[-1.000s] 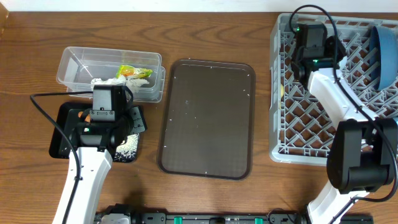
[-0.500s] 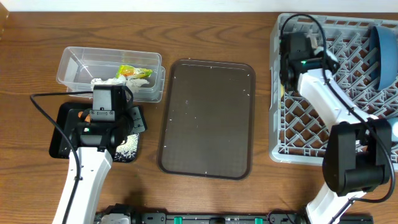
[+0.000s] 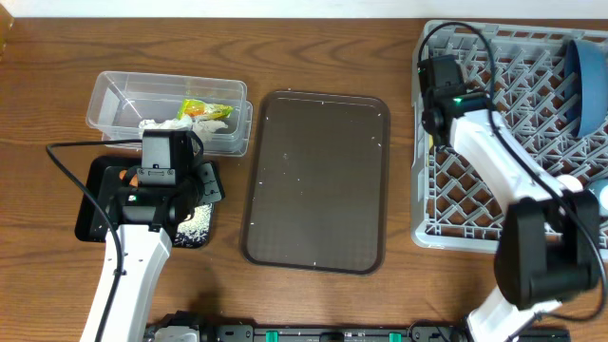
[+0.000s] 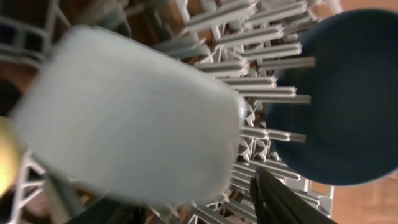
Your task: Sort waste into correct bins and load items into the dishwasher rack
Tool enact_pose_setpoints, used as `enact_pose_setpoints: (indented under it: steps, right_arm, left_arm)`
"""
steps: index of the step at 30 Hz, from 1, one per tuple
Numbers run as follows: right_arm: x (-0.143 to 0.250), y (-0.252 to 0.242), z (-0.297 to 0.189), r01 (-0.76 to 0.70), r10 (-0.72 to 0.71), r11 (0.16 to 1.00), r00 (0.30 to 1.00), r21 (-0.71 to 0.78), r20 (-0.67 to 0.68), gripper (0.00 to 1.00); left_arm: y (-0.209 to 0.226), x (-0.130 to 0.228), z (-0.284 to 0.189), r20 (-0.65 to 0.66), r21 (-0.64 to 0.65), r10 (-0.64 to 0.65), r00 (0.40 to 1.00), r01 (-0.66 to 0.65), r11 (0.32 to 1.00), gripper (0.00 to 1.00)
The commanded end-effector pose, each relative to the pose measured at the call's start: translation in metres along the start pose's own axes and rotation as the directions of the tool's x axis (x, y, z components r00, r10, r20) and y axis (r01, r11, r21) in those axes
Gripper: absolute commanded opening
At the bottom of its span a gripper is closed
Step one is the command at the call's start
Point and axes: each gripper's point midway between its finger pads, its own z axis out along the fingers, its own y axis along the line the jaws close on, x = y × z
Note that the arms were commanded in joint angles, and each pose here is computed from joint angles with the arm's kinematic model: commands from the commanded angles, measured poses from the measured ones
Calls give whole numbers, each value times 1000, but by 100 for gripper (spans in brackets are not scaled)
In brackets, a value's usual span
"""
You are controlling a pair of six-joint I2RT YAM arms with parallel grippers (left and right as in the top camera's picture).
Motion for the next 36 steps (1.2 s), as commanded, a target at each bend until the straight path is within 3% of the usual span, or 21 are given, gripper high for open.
enact_pose_setpoints:
  steps: [1, 6, 9, 10, 13, 15, 20, 28, 32, 36]
  right_arm:
    - [-16, -16, -31, -99, 106, 992, 989, -78, 98, 55]
    - [-26, -13, -50, -242, 300, 910, 945, -335, 132, 63]
    - [-33, 4, -63, -260, 388, 768, 916, -585, 102, 75]
    - [-34, 9, -67, -252, 397, 723, 913, -644, 89, 78]
    - [-27, 15, -71, -254, 414, 614, 910, -747, 32, 88]
    - [-21, 12, -69, -272, 422, 583, 906, -766, 0, 99]
    - [-4, 4, -62, -326, 435, 530, 897, -783, -78, 99]
    - [36, -16, -42, -500, 470, 485, 841, -718, -268, 99]
    - [55, -26, -39, -545, 472, 490, 822, -680, -319, 99]
    - [57, -37, -45, -538, 499, 531, 823, -655, -271, 99]
  left_arm:
    - [2, -3, -2, 13, -11, -1, 1000, 2, 1000, 52]
    - [2, -3, -2, 13, -11, -1, 1000, 2, 1000, 52]
    - [2, -4, -2, 13, -11, -1, 1000, 1, 1000, 53]
    - [2, -4, -2, 14, -11, 0, 1000, 0, 1000, 58]
    - [0, -7, -2, 26, -4, 12, 1000, -12, 1000, 59]
    - [-6, -9, -1, 36, 6, 44, 998, -44, 999, 65]
    - [-26, -7, 8, -6, 28, 104, 995, -104, 994, 81]
    - [-42, 12, 7, -158, 25, 168, 973, -166, 986, 85]
    - [-40, 13, -13, -136, 28, 167, 977, -165, 986, 85]
    - [-35, 11, -35, -56, 26, 167, 984, -165, 986, 85]
